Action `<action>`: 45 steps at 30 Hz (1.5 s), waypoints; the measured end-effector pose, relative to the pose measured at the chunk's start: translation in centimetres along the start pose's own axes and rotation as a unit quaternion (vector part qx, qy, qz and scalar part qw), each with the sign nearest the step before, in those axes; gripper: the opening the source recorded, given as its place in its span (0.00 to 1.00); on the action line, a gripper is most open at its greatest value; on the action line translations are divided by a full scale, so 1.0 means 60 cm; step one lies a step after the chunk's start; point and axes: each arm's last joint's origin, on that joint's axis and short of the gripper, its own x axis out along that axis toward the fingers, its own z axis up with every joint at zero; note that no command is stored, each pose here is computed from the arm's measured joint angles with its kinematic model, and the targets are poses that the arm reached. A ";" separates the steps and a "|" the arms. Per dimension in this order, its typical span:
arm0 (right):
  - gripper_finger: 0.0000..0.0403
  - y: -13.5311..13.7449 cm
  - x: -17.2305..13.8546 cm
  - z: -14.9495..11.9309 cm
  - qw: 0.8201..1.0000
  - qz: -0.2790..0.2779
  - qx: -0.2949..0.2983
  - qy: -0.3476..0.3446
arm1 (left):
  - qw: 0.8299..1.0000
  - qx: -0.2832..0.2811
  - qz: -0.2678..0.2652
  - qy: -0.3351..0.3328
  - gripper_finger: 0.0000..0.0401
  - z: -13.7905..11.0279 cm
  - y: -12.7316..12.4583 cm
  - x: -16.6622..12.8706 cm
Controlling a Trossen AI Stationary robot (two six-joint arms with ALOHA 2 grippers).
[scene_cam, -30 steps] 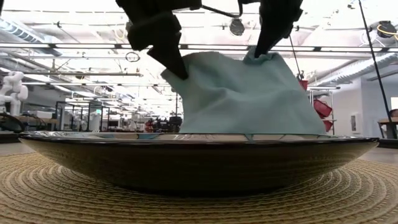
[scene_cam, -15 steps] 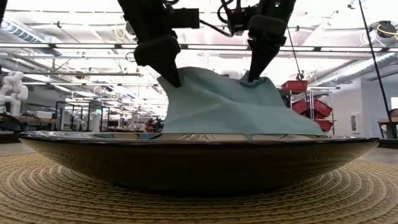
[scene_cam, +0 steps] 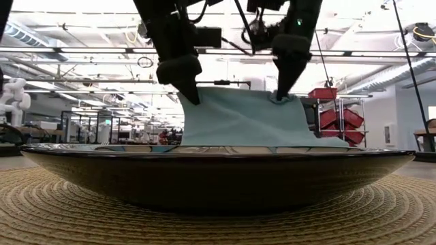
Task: Set table place
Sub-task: Fold the blue table napkin
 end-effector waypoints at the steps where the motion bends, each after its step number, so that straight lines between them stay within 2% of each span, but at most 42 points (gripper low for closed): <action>1: 0.00 -0.003 0.006 -0.003 1.000 0.003 0.002 0.007 | 1.000 0.000 -0.004 0.001 0.00 -0.002 0.000 0.004; 8: 0.00 -0.008 0.039 -0.016 1.000 0.015 0.013 0.011 | 1.000 0.001 -0.016 -0.014 0.00 -0.007 0.006 0.029; 18: 0.00 -0.027 0.062 -0.029 0.999 0.000 0.031 0.031 | 0.999 -0.009 -0.027 -0.037 0.00 0.005 0.035 0.048; 24: 0.00 -0.036 0.062 -0.030 0.998 -0.031 0.039 0.028 | 0.998 -0.010 -0.033 -0.043 0.00 0.008 0.042 0.052; 33: 0.00 -0.045 0.058 -0.028 0.998 -0.034 0.043 0.018 | 0.998 -0.012 -0.043 -0.040 0.00 0.007 0.048 0.057; 39: 0.00 -0.054 0.060 -0.023 0.998 -0.039 0.043 0.008 | 0.998 -0.014 -0.045 -0.035 0.00 0.007 0.045 0.064; 45: 0.00 -0.054 0.060 -0.023 0.998 -0.036 0.041 0.008 | 0.999 0.006 -0.053 0.003 0.00 -0.003 0.019 0.107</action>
